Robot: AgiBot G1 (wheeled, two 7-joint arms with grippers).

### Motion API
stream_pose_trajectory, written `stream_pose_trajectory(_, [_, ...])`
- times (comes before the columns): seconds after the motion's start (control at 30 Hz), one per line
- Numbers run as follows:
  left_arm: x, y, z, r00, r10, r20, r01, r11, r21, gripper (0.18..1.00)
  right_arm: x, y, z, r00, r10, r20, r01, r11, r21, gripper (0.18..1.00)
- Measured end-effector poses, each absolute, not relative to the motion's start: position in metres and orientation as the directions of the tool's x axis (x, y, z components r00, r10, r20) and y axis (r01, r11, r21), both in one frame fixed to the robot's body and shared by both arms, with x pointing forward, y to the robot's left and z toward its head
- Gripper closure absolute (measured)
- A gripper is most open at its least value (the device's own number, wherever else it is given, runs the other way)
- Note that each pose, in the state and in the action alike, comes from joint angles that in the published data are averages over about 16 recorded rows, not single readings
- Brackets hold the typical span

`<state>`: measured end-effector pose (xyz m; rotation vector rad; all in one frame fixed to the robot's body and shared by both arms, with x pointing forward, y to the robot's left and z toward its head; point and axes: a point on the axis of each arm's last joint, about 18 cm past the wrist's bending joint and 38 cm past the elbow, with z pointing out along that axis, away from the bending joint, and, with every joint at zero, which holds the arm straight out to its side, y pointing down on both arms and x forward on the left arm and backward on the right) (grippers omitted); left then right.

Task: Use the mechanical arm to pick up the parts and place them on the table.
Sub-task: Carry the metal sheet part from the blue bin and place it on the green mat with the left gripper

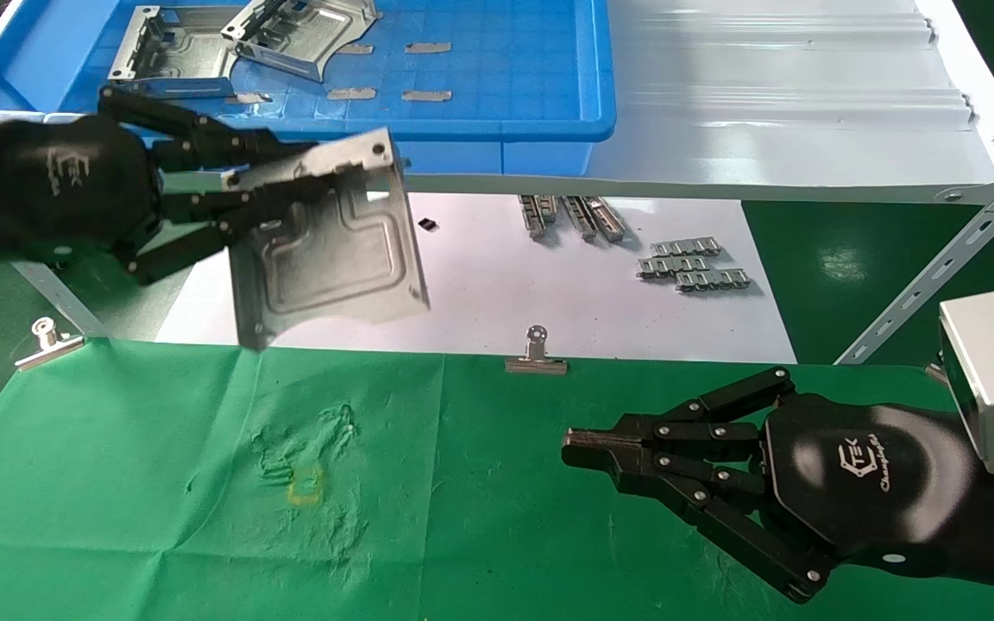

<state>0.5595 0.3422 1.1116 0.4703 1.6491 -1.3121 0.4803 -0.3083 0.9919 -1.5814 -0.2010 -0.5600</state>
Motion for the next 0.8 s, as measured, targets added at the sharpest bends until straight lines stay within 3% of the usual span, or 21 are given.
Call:
stream_pose_trajectory(0.33, [0.556,0.352,1.043,-0.535,-0.093,-0.839,0.718,0.473,-0.51,0.908,0.48,-0.308,0.992,0.861,-0.205,0.465,0.454,-0.103,-0.885,0.987])
stream_pose_trajectory(0.8, [0.587,0.367,0.968,-0.592,0.062,-0.804,0.653,0.621,-0.433,0.908,0.48,-0.308,0.992,0.861,-0.205,0.465,0.454,-0.103,-0.885,0.987])
